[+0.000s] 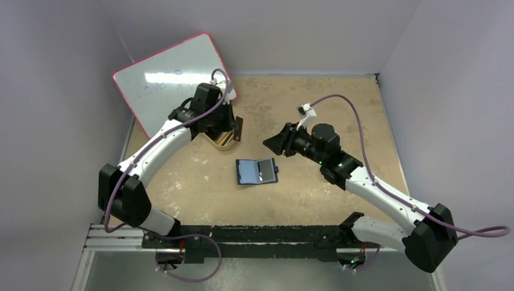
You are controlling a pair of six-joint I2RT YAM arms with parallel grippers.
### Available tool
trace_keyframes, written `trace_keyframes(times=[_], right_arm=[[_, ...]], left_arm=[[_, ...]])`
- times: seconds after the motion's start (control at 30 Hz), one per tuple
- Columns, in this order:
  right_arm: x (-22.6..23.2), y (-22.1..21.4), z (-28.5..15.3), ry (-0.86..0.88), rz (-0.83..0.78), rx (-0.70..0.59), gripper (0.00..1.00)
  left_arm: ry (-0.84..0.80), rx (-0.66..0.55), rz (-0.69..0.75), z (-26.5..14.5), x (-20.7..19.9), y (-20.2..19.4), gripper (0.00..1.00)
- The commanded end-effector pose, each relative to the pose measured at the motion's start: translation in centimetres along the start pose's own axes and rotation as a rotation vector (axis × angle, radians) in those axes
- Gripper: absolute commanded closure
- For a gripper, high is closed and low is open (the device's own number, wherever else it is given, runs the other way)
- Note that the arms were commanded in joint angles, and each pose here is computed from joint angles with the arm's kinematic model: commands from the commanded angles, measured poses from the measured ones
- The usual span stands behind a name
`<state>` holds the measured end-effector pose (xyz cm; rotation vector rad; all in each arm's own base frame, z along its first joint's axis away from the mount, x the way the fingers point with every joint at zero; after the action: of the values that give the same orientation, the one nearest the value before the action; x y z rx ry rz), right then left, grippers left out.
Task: Put the credit cards into the card holder
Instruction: Pick up the credit card from the storage box.
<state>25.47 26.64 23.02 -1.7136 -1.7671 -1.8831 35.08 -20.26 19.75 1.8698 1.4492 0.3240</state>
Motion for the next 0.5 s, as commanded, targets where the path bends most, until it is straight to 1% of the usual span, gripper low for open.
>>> trace_keyframes(times=[0.0,0.1,0.2,0.33,0.47], right_arm=[[3.3,2.5,-0.7,0.13,0.01,-0.081,0.54],[4.8,3.3,-1.3,0.184,0.022,-0.097,0.57],[5.2,4.1,-1.7,0.186,0.045,-0.127,0.58],[5.3,4.5,-1.8,0.183,0.061,-0.132,0.58],[5.7,4.1,-1.2,0.205,0.057,-0.085,0.57]], left_arm=[[-0.398,-0.135,-0.118,-3.2,-6.6,1.6,1.0],[-0.587,-0.176,-0.192,-5.1,-9.0,1.0,1.0],[-0.737,-0.229,-0.287,-7.0,-10.5,0.6,1.0],[-0.815,-0.252,-0.335,-8.5,-11.0,-0.3,1.0],[-0.866,-0.258,-0.369,-9.7,-11.4,-0.6,1.0]])
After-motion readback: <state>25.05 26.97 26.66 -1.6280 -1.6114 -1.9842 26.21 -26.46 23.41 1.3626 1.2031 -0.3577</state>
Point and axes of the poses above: each gripper's point midway between its finger pads, its own z axis out along the fingers, its own x axis along the line the jaws close on, y = z × x, the point moved 1 cm from there along -z, back along the fingers, and after that the axes turned 6 degrees about z, right-handed, at the moved point
